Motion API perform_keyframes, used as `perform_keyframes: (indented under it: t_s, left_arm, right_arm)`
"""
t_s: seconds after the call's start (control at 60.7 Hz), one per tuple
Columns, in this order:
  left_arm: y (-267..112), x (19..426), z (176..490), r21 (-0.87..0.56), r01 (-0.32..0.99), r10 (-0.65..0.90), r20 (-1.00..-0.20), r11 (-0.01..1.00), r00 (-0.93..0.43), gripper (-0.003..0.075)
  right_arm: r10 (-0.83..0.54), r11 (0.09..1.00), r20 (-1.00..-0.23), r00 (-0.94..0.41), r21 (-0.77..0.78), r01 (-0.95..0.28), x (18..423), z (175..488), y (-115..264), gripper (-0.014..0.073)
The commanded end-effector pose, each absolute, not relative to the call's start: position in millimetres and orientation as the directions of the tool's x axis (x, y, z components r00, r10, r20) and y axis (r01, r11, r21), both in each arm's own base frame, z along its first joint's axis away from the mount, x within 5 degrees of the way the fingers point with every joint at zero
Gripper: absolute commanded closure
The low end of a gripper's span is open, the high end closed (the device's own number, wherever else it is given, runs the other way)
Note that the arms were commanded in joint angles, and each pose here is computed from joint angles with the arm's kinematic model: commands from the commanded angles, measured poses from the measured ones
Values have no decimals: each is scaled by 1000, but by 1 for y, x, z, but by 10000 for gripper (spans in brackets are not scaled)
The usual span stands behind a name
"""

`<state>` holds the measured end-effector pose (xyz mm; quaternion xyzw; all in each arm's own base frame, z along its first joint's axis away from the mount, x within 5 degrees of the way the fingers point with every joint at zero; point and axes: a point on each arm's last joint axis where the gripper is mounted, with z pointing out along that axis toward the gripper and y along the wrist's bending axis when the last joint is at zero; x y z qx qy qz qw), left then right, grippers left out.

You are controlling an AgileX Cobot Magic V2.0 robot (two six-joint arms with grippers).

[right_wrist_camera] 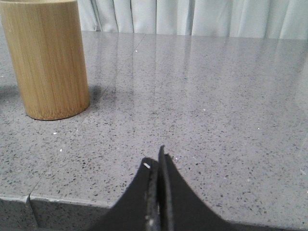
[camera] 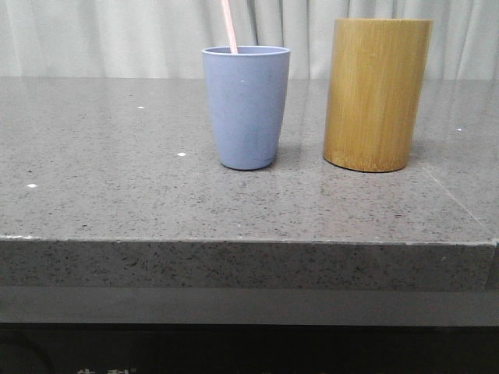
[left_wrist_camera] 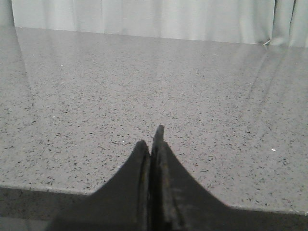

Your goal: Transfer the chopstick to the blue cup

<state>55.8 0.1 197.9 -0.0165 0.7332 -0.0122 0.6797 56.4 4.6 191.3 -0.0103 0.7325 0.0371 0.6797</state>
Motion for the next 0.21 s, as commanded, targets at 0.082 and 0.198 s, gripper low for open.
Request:
perform_keyframes:
  t_s: [0.082,0.198]
  left_arm:
    - [0,55,204,-56,-7,-56,-998,998,24,739]
    - [0,55,204,-56,-7,-56,-998,998,24,739]
  right_arm:
    - [42,998,-999,24,41,-54,55,201,3,717]
    - [42,998,-999,24,41,-54,55,201,3,717]
